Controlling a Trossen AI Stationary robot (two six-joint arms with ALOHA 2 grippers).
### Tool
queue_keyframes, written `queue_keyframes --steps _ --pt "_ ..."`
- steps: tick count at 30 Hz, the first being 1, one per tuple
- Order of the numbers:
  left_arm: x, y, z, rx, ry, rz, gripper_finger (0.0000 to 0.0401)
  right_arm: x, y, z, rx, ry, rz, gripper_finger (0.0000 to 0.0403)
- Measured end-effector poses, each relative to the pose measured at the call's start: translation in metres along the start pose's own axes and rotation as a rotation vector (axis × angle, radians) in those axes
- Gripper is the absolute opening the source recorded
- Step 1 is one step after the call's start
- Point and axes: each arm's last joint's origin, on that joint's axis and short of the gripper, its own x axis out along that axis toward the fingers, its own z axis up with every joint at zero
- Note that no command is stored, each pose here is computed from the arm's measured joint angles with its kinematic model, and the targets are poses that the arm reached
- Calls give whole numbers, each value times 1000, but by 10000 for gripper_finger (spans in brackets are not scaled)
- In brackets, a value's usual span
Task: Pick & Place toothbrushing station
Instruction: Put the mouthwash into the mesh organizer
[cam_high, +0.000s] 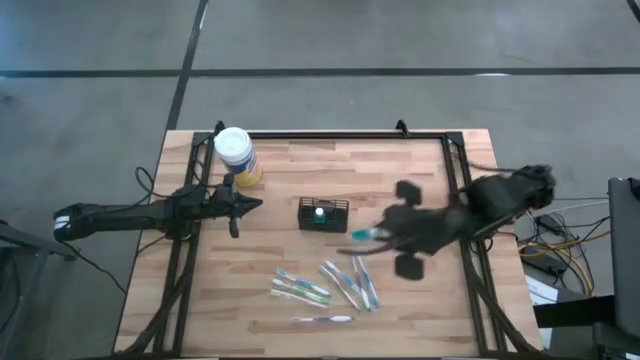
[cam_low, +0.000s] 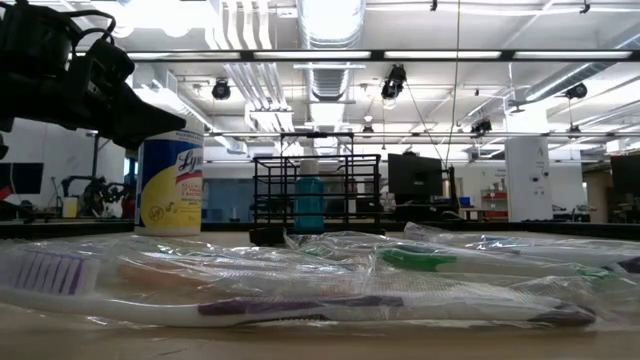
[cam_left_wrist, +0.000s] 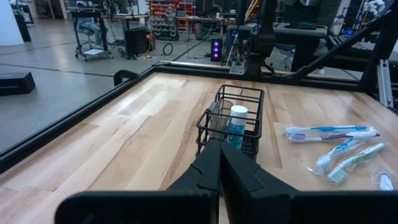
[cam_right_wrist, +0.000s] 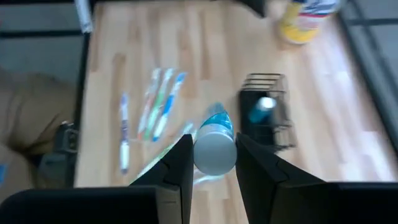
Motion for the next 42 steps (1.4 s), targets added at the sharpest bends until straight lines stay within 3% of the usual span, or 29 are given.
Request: queue_keyframes --steps 6,14,30,42 --pt "0 0 0 0 0 0 7 -30 -30 -31 40 -91 -21 84" --pt "0 0 0 1 0 0 7 -41 -62 -81 144 -244 -34 84" --pt "0 1 4 13 -40 26 7 12 -91 -185 142 -484 16 87" --pt "0 1 11 26 -92 36 7 67 -89 -233 158 -555 47 84"
